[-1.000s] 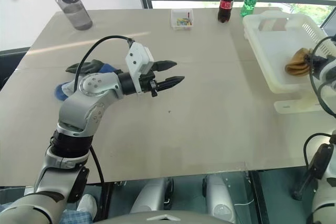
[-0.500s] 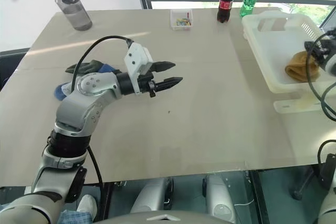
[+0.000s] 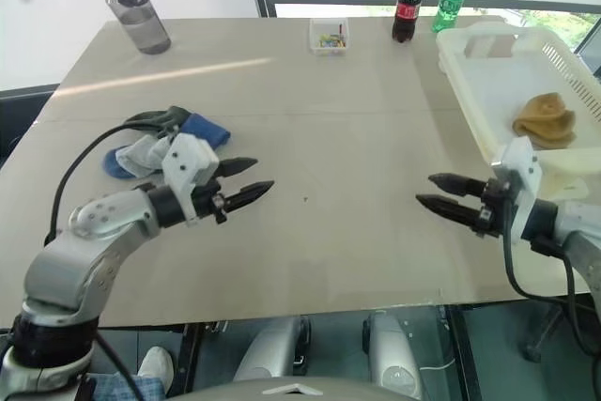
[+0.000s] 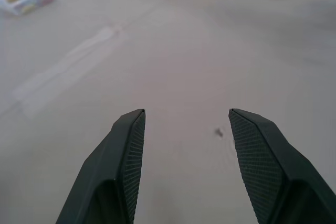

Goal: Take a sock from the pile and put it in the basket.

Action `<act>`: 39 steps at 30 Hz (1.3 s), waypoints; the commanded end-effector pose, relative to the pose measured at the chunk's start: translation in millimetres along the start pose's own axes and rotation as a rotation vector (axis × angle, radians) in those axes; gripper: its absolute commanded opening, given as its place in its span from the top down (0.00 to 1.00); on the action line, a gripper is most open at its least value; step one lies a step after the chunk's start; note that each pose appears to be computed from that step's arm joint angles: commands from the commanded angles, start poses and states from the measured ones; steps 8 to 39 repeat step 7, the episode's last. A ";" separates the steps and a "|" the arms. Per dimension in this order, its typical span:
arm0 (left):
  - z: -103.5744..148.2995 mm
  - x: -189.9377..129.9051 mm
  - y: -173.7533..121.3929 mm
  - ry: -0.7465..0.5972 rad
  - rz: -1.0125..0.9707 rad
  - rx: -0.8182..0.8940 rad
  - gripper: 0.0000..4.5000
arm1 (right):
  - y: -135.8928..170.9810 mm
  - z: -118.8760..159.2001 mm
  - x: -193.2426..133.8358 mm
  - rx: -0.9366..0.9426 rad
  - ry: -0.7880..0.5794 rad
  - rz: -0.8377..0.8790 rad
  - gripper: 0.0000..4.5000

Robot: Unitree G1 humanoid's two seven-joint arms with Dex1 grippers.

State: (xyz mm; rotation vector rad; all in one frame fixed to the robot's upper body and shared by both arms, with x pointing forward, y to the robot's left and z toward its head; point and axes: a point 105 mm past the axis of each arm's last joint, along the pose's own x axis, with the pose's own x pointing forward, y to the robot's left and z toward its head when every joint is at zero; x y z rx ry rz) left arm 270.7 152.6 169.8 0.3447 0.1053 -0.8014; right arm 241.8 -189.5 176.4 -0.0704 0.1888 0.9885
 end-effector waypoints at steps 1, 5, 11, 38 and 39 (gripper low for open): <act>16.5 -19.5 -3.6 -0.069 0.043 0.036 0.40 | -0.2 6.7 -11.1 -0.111 -0.013 -0.022 0.50; 17.0 -34.1 -0.1 -0.072 0.114 0.013 0.40 | -2.7 -1.4 -14.4 -0.151 0.026 -0.018 0.50; 16.2 -38.6 -0.3 -0.065 0.125 0.014 0.40 | -4.3 -0.3 -14.4 -0.157 0.018 -0.021 0.50; 16.2 -38.6 -0.3 -0.065 0.125 0.014 0.40 | -4.3 -0.3 -14.4 -0.157 0.018 -0.021 0.50; 16.2 -38.6 -0.3 -0.065 0.125 0.014 0.40 | -4.3 -0.3 -14.4 -0.157 0.018 -0.021 0.50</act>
